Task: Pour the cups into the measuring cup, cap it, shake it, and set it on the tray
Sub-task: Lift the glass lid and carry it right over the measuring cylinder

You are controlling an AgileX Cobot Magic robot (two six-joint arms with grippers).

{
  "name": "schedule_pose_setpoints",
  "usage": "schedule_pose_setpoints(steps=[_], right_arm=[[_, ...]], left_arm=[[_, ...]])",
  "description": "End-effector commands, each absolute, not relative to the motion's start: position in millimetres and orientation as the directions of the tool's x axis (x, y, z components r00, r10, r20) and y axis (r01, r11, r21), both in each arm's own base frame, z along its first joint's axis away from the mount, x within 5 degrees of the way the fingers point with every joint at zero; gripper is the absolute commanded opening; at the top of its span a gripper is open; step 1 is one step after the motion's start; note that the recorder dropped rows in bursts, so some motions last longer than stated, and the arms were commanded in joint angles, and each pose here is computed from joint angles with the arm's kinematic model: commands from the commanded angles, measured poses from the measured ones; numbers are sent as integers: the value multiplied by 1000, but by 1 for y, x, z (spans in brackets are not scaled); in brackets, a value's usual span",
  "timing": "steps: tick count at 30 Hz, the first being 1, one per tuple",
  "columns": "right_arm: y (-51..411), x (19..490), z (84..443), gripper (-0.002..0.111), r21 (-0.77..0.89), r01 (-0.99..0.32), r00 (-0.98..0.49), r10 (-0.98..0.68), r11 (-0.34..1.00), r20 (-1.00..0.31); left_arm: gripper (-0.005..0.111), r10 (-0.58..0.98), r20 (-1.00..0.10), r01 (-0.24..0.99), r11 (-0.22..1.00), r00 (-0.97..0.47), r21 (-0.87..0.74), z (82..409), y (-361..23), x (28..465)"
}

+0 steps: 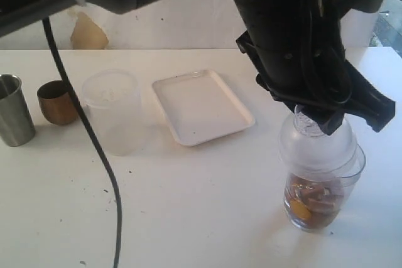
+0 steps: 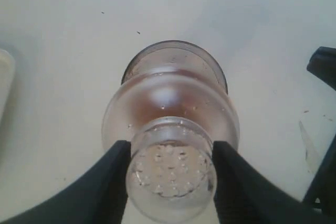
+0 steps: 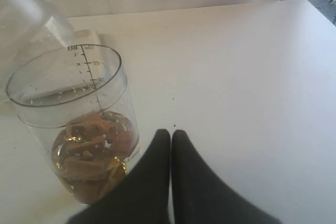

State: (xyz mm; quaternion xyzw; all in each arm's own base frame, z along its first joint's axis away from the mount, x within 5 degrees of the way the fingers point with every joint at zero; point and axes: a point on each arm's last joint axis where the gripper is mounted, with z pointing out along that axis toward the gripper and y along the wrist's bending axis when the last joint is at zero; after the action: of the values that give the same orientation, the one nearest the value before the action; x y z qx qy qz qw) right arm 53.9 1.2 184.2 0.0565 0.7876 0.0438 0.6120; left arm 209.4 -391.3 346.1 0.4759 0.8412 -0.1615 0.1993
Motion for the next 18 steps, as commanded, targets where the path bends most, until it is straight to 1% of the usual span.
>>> schedule_pose_setpoints(steps=[1,4,8,10,14,18], right_arm=[[1,54,183,0,136,31,-243,139,990,-960],[1,54,183,0,136,31,-243,139,990,-960],[1,54,183,0,136,31,-243,139,990,-960],[1,54,183,0,136,31,-243,139,990,-960],[1,54,183,0,136,31,-243,139,990,-960],[1,54,183,0,136,31,-243,139,990,-960]], left_arm=[[0,726,-513,872,480,-458,-99,348,-396,207],[0,710,-544,878,465,-448,-116,351,-399,206],[0,710,-553,883,457,-436,-109,351,-400,207],[0,711,-549,882,457,-440,-115,348,-402,207],[0,733,-524,886,453,-433,-99,332,-411,208],[0,723,-554,891,446,-413,-83,331,-415,209]])
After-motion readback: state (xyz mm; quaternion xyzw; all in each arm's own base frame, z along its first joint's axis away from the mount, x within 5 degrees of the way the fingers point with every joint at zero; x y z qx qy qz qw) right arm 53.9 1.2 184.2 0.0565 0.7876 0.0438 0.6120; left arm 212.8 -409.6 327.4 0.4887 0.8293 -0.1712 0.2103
